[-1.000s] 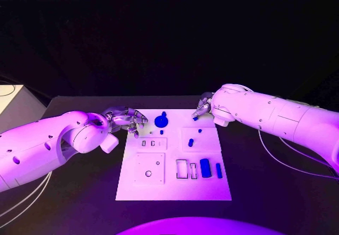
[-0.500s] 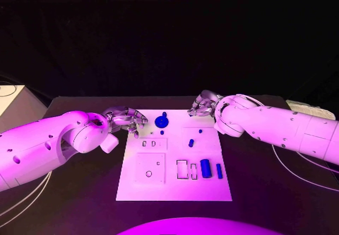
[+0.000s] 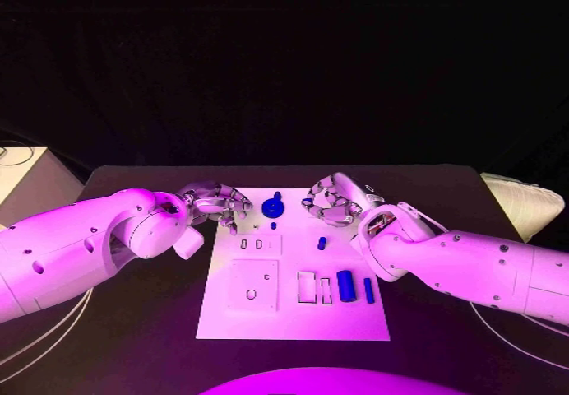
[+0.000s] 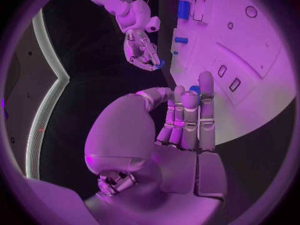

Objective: Assemble the parts on the task board

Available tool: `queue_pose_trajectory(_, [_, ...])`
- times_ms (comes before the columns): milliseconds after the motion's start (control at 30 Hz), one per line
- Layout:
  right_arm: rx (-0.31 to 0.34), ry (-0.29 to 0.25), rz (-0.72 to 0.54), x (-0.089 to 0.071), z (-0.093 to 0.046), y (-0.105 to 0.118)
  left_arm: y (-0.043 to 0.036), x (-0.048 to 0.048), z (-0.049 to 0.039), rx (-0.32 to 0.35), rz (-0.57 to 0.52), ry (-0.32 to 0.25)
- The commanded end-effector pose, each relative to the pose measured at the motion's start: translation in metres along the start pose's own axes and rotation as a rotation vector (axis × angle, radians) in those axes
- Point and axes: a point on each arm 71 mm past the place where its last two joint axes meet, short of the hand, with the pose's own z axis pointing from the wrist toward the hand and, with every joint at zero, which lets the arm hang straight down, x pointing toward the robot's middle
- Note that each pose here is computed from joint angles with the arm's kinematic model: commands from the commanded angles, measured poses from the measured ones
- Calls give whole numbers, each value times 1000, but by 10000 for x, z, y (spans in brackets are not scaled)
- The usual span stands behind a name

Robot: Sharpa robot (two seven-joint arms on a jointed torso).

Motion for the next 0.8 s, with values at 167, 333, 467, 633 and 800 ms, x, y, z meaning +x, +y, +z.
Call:
queue_pose_trajectory(167, [-207, -169, -44, 189, -181, 224, 0, 20, -1, 16, 1, 12])
queue_pose_trajectory(333, [-225, -177, -47, 357, -231, 309, 1, 26, 0, 16, 0, 13])
queue_pose_trajectory(467, [-220, -163, -57, 491, -238, 353, -1, 31, -1, 17, 0, 14])
queue_pose_trajectory(633, [-206, -136, -79, 629, -224, 390, -2, 30, -3, 19, 0, 12])
queue_pose_trajectory(800, [-210, -113, -91, 726, -206, 466, -1, 27, -6, 19, 0, 10])
